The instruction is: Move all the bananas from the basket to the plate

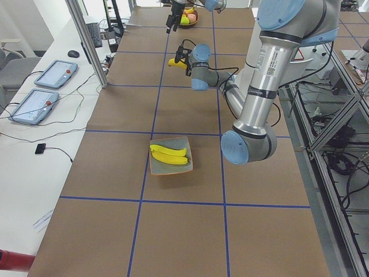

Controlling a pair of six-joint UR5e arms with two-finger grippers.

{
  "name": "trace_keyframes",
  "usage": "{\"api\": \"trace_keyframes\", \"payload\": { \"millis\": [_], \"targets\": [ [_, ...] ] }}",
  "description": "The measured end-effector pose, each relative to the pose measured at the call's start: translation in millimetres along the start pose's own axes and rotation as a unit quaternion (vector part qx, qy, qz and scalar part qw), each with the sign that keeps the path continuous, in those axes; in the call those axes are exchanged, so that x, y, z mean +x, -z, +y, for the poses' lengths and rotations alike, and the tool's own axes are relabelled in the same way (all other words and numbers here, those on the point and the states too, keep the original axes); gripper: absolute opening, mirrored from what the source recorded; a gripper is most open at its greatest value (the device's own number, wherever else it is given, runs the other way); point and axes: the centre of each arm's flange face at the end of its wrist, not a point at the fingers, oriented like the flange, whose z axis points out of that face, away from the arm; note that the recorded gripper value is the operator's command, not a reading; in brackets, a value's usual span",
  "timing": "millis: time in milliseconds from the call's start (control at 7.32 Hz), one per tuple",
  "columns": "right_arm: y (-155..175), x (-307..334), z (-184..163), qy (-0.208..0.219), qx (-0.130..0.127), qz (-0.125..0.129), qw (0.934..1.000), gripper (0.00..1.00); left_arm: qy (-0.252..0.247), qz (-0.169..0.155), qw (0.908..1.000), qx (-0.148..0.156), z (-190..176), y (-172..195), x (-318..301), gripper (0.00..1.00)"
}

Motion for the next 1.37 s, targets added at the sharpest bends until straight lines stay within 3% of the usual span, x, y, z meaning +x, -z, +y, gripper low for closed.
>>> {"api": "trace_keyframes", "payload": {
  "millis": [273,683,1092,1366],
  "targets": [
    [-21,70,-39,0.069,0.011,0.058,0.9959,1.0,0.01,-0.046,0.9989,0.002,10,27,-51,0.0],
    [-22,162,-98,0.17,0.002,0.119,0.9783,1.0,-0.018,-0.13,0.9914,0.0,22,71,-137,0.0],
    [-2,246,-158,0.254,-0.031,0.142,0.9561,1.0,-0.044,-0.2,0.9788,-0.005,37,122,-207,0.0],
    [11,288,-183,0.28,-0.048,0.144,0.9481,1.0,-0.047,-0.235,0.9709,0.003,43,143,-237,0.0]
  ]
}}
